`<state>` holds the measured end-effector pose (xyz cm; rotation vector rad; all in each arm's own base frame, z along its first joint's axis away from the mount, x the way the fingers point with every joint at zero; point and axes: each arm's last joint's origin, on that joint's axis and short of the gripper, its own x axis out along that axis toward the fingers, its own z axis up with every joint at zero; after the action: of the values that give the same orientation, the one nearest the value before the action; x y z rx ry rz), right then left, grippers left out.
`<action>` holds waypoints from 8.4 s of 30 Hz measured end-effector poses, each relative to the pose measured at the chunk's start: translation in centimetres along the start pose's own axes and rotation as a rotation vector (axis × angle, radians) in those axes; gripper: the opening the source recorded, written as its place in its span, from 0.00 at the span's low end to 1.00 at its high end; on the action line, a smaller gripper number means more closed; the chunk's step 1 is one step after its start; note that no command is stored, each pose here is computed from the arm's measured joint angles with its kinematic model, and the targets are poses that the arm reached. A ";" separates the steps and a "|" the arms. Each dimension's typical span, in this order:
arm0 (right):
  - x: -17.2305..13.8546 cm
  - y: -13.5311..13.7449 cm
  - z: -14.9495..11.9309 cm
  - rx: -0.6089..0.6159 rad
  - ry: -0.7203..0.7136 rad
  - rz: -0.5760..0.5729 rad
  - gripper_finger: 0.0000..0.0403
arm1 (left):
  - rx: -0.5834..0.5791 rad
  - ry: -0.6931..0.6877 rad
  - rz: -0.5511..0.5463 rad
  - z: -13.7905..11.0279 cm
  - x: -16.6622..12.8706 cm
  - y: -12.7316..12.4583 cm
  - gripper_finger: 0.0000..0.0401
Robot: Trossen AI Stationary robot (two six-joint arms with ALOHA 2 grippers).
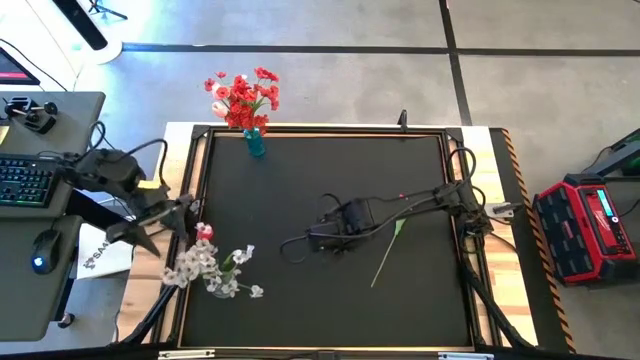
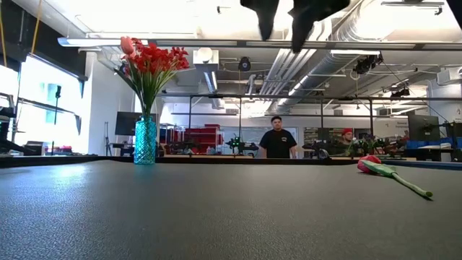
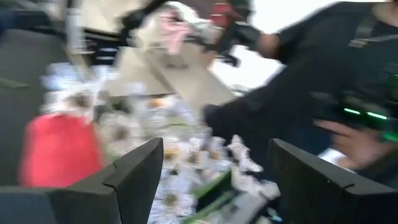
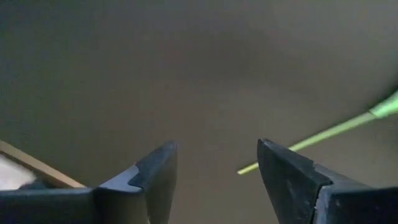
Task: Sort flowers into vase by color
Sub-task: Put the red tulip into the transparent vase
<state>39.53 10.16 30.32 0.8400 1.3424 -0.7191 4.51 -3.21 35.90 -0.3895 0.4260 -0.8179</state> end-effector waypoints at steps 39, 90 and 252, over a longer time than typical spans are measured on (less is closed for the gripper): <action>8.7 -0.4 -6.2 0.152 0.082 -0.189 0.52 | 0.021 -0.208 0.574 6.0 1.1 0.8 0.69; 14.9 -21.5 -6.3 0.773 -0.127 -0.004 0.52 | -0.183 -0.049 0.815 5.8 8.9 17.3 0.69; -1.9 -9.3 3.2 -0.026 -0.635 0.632 0.36 | 0.132 -0.083 0.307 -0.1 -1.2 1.0 0.00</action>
<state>33.17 2.45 31.30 0.8542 0.4709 -0.4055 4.31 -1.63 35.53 -0.2264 0.3422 -0.5254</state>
